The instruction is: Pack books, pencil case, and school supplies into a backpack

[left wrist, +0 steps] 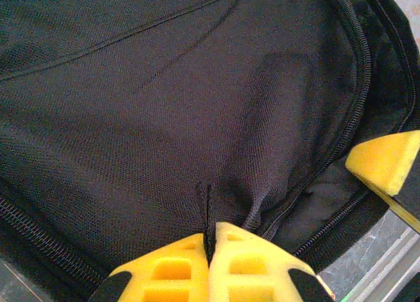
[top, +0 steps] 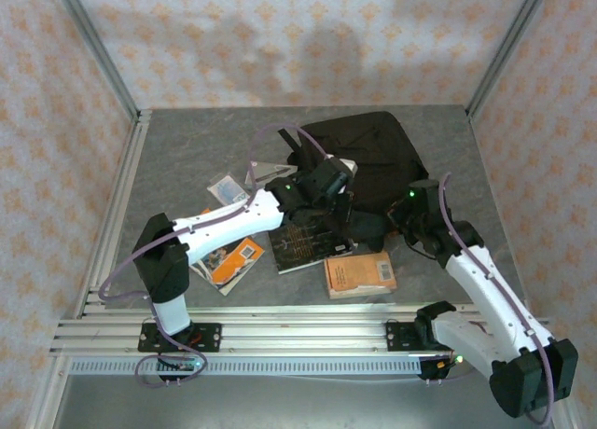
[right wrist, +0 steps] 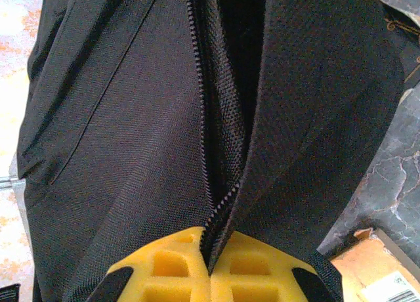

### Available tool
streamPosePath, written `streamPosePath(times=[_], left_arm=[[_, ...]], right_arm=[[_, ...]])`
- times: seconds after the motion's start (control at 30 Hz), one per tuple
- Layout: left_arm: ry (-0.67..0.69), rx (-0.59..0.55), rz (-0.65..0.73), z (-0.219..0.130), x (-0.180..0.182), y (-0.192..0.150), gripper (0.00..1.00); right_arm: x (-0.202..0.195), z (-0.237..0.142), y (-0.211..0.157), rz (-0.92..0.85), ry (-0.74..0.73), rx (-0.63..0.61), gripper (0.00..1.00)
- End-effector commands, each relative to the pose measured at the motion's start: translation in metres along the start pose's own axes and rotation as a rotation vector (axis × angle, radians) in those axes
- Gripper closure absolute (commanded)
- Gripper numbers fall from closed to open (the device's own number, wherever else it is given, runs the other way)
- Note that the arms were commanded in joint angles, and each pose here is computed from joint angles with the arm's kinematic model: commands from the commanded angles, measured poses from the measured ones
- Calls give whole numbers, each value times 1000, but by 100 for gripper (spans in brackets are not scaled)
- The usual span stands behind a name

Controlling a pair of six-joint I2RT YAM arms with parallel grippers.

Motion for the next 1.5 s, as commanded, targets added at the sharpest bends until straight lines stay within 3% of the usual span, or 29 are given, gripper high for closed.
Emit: streamPosePath(times=[0.0,0.1,0.3,0.43,0.47,0.53,0.7,0.83,0.97,1.13,1.47], left_arm=[[275,-40,-7,-25,59,28,100],[300,-55,14,-25,56,39,100],[103,19,-14,-18,17,52,100],[22,41,-56,-14,-2,52,100],[8,49,-71,-13,-5,51,100],[-16,62,-79,-9,-10,47,100],[-56,63,-131,-6,-27,37,100],[-89,64,-153,-6,-39,32,100],[-112,65,-157,-8,-48,27,100],[-128,74,-156,-9,-55,19,100],[-40,58,-132,-10,-39,19,100]], right_arm=[[-36,-14,28,-68,-309,-197,100],[-28,-20,37,-104,-323,-216,100],[4,-21,46,-154,-239,-146,99],[19,-36,48,-83,-168,-119,47],[21,-40,46,-53,-150,-104,40],[21,-45,41,34,-147,-67,37],[18,-39,15,239,-100,100,49],[19,-29,-2,392,-2,189,45],[26,-25,0,411,32,190,39],[34,-19,4,411,58,196,44],[3,-15,-3,306,-143,142,100]])
Point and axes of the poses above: each hand's point on the last joint's axis, 136 mm out from that joint toward the fingers, its own z axis out along the fingers, its own x axis along the line the jaws close on, y = z × x, the point moved 6 cm from there along -z, back along the fingers, and after that the axes turned 7 degrees about -z, right-handed, at the moved point
